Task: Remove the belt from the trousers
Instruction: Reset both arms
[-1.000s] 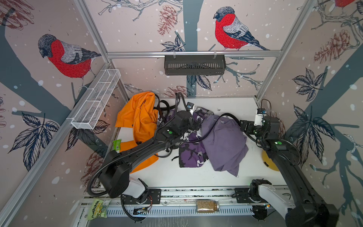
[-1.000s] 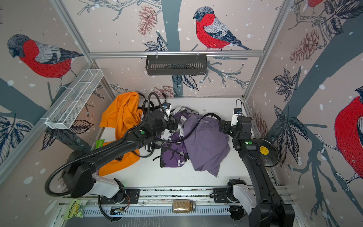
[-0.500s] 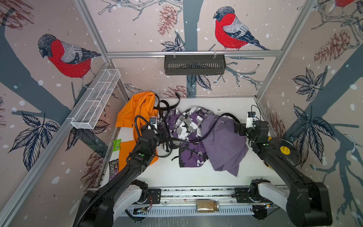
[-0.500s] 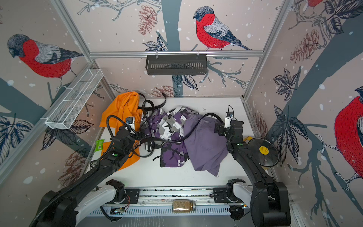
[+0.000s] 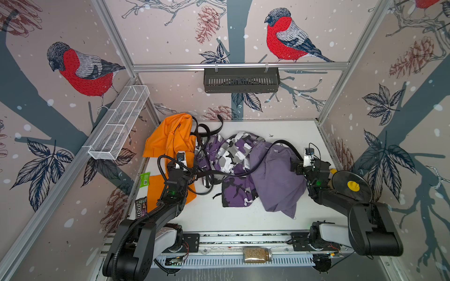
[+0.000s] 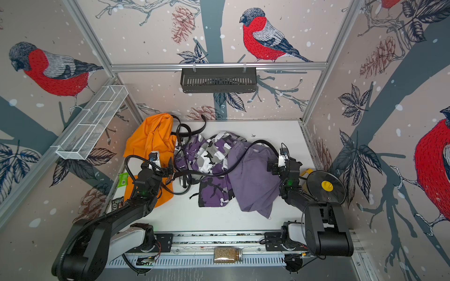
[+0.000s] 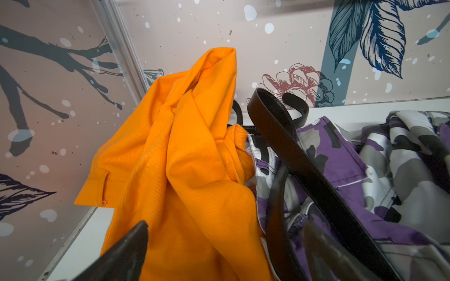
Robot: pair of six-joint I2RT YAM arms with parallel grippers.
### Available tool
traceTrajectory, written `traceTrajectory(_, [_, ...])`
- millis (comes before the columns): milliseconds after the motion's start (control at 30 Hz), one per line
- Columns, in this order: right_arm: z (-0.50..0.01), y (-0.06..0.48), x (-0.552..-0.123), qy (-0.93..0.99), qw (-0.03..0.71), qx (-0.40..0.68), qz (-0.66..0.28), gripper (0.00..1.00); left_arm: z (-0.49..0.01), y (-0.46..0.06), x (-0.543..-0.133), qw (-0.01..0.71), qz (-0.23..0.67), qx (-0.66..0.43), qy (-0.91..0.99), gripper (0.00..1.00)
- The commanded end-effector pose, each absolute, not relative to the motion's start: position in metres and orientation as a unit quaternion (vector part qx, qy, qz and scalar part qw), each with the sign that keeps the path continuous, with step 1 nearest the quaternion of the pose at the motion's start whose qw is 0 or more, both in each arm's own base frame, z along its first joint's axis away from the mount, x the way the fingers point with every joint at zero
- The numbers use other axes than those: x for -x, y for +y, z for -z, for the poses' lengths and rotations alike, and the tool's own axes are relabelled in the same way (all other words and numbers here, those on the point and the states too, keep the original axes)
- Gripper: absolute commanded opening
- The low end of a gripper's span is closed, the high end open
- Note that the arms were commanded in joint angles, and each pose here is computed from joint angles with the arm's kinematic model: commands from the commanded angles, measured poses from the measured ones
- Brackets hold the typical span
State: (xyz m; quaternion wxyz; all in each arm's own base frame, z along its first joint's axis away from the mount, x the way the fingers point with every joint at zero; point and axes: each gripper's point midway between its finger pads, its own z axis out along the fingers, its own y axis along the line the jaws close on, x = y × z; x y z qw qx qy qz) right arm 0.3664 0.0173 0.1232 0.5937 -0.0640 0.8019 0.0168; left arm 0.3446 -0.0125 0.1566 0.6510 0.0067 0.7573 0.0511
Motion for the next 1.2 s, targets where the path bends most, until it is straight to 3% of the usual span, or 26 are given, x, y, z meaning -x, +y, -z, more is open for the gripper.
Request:
traceTrajectory(0, [-0.147, 0.033, -0.369, 0.756, 0.647, 0.101, -0.027, 0.99, -0.185, -0.014, -0.348, 0.704, -0.019, -0.004, 0.710, 0.96])
traceTrajectory(633, [-0.136, 0.015, -0.357, 0.724, 0.688, 0.047, -0.009, 0.99, -0.133, 0.012, -0.366, 0.665, -0.001, 0.035, 0.746, 0.95])
traceTrajectory(1167, [-0.129, -0.001, -0.368, 0.747, 0.664, -0.002, 0.031, 0.99, -0.127, 0.013, -0.371, 0.655, 0.002, 0.039, 0.755, 0.96])
